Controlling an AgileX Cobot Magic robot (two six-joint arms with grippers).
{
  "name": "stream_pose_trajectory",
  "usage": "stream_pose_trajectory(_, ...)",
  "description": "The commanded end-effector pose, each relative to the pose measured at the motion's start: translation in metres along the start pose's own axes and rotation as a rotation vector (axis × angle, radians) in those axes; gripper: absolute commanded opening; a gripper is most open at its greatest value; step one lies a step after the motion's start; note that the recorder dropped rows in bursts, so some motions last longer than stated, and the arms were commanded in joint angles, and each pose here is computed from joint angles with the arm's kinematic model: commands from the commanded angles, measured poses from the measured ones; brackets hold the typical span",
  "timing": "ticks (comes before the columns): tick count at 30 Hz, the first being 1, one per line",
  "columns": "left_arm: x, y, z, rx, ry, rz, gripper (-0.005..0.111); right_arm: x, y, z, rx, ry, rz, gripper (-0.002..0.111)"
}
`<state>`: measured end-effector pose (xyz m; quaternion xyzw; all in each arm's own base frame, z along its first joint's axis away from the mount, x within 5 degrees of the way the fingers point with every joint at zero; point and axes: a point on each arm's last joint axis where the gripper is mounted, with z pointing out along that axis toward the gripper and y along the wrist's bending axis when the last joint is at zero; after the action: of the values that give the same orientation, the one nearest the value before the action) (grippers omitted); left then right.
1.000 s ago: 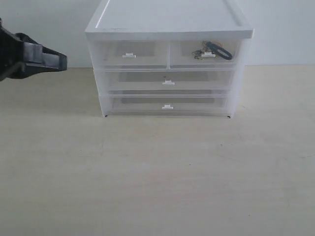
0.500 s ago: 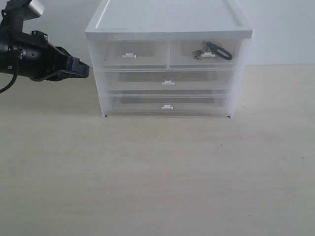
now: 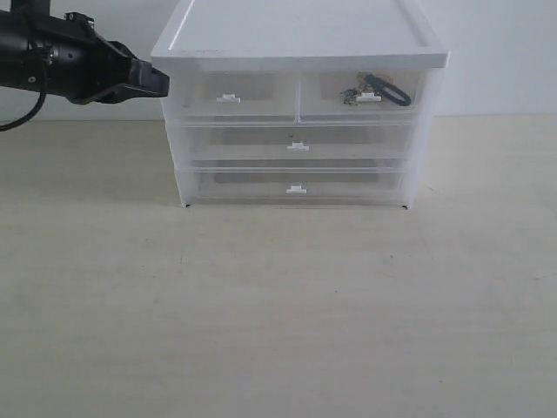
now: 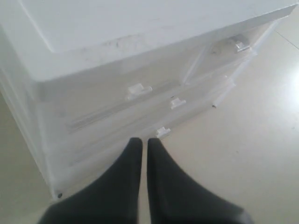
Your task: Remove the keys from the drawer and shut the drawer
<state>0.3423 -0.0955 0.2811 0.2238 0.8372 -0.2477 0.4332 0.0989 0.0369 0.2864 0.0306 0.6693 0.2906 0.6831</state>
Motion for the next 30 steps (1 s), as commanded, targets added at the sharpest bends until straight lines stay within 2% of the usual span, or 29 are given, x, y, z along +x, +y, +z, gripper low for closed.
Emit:
stream_pose_trajectory(1, 0.002, -0.006, 0.011, 0.028, 0.027, 0.084, 0.004, 0.005, 0.010, 0.051, 0.027, 0.189, 0.107, 0.000)
stream_pose_trajectory(5, 0.001, -0.001, 0.013, -0.019, 0.017, 0.119, 0.004, 0.021, 0.006, 0.093, 0.115, 0.320, 0.179, 0.000)
stream_pose_trajectory(8, 0.000, 0.010, 0.016, -0.130, -0.006, 0.131, 0.004, 0.044, -0.002, 0.144, 0.189, 0.437, 0.186, 0.000)
stream_pose_trajectory(10, 0.002, 0.013, 0.023, -0.116, 0.013, 0.133, 0.004, 0.051, -0.003, 0.170, 0.224, 0.496, 0.188, 0.000)
stream_pose_trajectory(12, 0.002, 0.011, 0.029, -0.067, 0.030, 0.133, 0.004, 0.053, -0.004, 0.191, 0.229, 0.559, 0.086, 0.000)
stream_pose_trajectory(14, 0.000, 0.010, 0.030, -0.061, 0.025, 0.137, 0.004, 0.045, -0.018, 0.208, 0.306, 0.613, 0.050, 0.000)
stream_pose_trajectory(15, 0.000, 0.010, 0.030, -0.061, 0.025, 0.137, 0.004, 0.037, -0.026, 0.211, 0.317, 0.638, -0.049, 0.000)
stream_pose_trajectory(18, 0.000, 0.010, 0.030, -0.057, 0.026, 0.135, 0.004, 0.025, -0.033, 0.213, 0.309, 0.579, -0.095, 0.000)
stream_pose_trajectory(20, 0.000, 0.010, 0.030, -0.055, 0.027, 0.135, 0.004, 0.006, -0.018, 0.213, 0.223, 0.445, -0.129, 0.000)
stream_pose_trajectory(21, 0.000, 0.010, 0.030, -0.052, 0.028, 0.135, 0.004, -0.006, -0.006, 0.210, 0.154, 0.377, -0.215, 0.000)
stream_pose_trajectory(23, 0.000, 0.009, 0.030, -0.050, 0.027, 0.132, 0.004, -0.019, 0.009, 0.202, 0.079, 0.281, -0.279, 0.000)
stream_pose_trajectory(25, 0.000, 0.010, 0.030, -0.053, 0.026, 0.132, 0.004, -0.023, 0.014, 0.195, 0.044, 0.210, -0.259, 0.000)
stream_pose_trajectory(26, 0.000, 0.010, 0.030, -0.053, 0.026, 0.134, 0.004, -0.021, 0.014, 0.193, 0.028, 0.197, -0.300, 0.000)
stream_pose_trajectory(30, 0.000, 0.010, 0.030, -0.056, 0.023, 0.168, 0.004, -0.008, 0.010, 0.189, -0.048, 0.329, -0.813, 0.000)
